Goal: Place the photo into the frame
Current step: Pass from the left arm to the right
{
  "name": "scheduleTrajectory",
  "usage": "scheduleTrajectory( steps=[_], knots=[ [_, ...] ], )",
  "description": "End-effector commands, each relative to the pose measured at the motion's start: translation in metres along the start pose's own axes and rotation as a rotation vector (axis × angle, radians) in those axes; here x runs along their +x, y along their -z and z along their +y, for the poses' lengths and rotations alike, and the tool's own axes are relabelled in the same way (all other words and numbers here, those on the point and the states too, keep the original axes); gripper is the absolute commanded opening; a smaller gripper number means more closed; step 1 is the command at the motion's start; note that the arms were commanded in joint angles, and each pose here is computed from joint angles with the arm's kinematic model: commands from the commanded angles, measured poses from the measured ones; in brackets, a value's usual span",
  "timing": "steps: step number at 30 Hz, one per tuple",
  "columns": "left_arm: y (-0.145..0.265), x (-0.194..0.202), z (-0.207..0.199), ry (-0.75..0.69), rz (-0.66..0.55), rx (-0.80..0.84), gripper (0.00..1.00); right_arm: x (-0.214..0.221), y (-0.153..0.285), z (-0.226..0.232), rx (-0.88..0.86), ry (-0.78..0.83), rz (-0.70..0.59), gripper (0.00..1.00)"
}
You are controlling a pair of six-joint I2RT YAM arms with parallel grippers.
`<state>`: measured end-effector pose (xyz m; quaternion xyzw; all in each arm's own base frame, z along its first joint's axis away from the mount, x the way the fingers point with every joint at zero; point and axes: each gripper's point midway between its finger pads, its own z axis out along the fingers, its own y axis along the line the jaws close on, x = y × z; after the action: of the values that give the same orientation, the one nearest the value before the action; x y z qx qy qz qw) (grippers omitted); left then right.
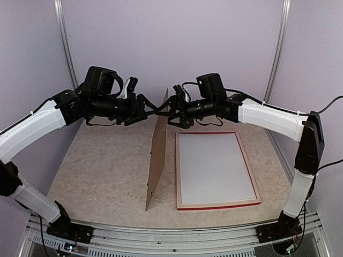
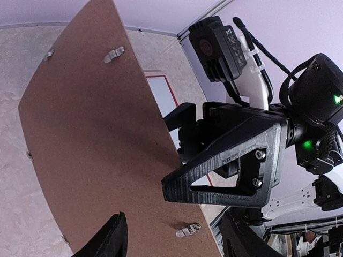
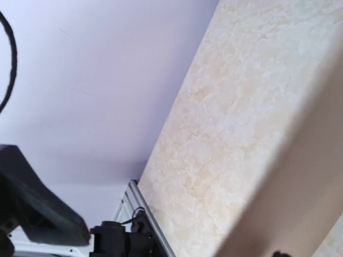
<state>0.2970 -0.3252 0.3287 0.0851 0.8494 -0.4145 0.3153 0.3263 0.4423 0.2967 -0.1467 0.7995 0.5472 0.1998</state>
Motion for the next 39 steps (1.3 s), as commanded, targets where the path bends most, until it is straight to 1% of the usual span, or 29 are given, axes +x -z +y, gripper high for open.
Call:
scheduleTrajectory(
  steps=[1, 4, 9, 13, 14, 18, 22, 26, 27, 34, 39],
  knots=[
    [0.005, -0.006, -0.011, -0.043, -0.03, 0.033, 0.6, -0.01, 0.007, 0.016, -0.043, 0.015, -0.024, 0.79],
    [0.007, -0.007, -0.009, -0.049, -0.039, 0.02, 0.6, -0.009, 0.009, 0.011, -0.01, 0.013, -0.03, 0.78],
    [0.01, -0.008, -0.004, -0.058, -0.046, -0.01, 0.6, -0.009, 0.016, -0.009, 0.118, 0.029, -0.037, 0.71],
    [0.013, -0.008, 0.003, -0.065, -0.055, -0.045, 0.6, -0.008, 0.026, -0.034, 0.229, 0.041, -0.025, 0.64],
    [0.015, -0.008, 0.004, -0.066, -0.058, -0.052, 0.6, -0.007, 0.028, -0.04, 0.245, 0.04, -0.015, 0.62],
    [0.016, -0.005, 0.009, -0.071, -0.061, -0.069, 0.6, -0.003, 0.035, -0.063, 0.315, 0.041, 0.012, 0.48],
    [0.018, -0.004, 0.013, -0.075, -0.063, -0.087, 0.6, -0.001, 0.04, -0.085, 0.368, 0.042, 0.03, 0.37],
    [0.017, -0.003, 0.019, -0.079, -0.062, -0.104, 0.6, 0.004, 0.041, -0.105, 0.388, 0.026, 0.049, 0.25],
    [0.018, -0.002, 0.02, -0.079, -0.063, -0.108, 0.6, 0.004, 0.041, -0.11, 0.392, 0.021, 0.05, 0.2],
    [0.018, 0.0, 0.033, -0.07, -0.063, -0.13, 0.6, 0.008, 0.048, -0.13, 0.359, -0.018, 0.034, 0.0],
    [0.019, -0.002, 0.051, -0.052, -0.08, -0.161, 0.61, 0.011, 0.062, -0.128, 0.242, -0.064, -0.01, 0.0]
  ],
)
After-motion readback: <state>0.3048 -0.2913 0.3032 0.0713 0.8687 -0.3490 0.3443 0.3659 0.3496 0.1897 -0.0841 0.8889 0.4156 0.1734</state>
